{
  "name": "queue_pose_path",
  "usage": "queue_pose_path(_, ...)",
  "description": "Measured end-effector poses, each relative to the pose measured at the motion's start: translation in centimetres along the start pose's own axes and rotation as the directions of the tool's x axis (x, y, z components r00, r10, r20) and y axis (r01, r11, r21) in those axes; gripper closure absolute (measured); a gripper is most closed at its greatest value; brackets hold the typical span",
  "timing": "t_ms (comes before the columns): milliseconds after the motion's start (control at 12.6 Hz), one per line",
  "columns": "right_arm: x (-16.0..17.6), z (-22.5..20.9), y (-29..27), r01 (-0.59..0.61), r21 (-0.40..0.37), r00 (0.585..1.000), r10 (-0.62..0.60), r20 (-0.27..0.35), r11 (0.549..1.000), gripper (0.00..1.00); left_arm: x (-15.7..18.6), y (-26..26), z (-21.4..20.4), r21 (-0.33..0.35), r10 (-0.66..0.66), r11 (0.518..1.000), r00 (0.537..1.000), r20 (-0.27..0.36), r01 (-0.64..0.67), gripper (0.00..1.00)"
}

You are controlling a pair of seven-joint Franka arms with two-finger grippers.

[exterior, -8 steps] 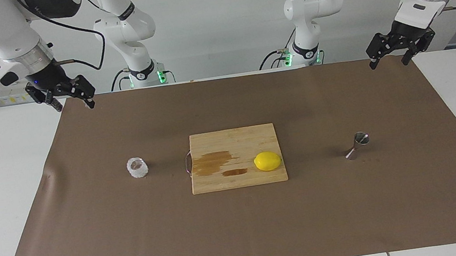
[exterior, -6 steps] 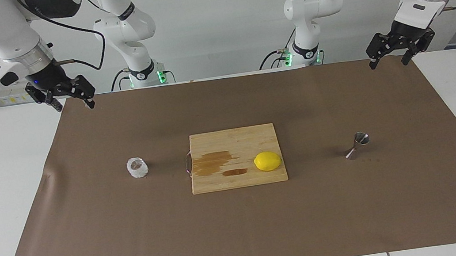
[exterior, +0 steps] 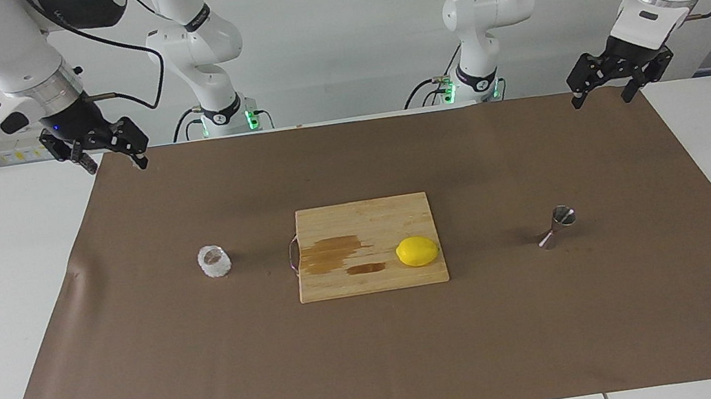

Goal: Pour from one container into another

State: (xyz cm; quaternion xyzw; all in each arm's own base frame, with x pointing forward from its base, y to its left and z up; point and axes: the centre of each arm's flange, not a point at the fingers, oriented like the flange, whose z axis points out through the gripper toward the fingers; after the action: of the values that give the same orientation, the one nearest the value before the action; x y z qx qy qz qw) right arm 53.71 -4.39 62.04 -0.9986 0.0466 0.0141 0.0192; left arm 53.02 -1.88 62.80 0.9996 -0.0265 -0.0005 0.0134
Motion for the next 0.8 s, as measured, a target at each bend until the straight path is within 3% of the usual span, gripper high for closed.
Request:
queue_pose_path(557, 0.00, 0.00, 0.00, 0.000, 0.000, 1.000, 0.000, 0.000, 1.000, 0.00, -0.01, -0.02, 0.02, -0.001, 0.000, 1.000, 1.000, 0.001, 0.000, 0.00)
queue_pose_path(796, 0.00, 0.00, 0.00, 0.000, 0.000, 1.000, 0.000, 0.000, 1.000, 0.00, -0.03, -0.72, 0.42, -0.035, -0.024, 0.999, 1.000, 0.006, 0.024, 0.00)
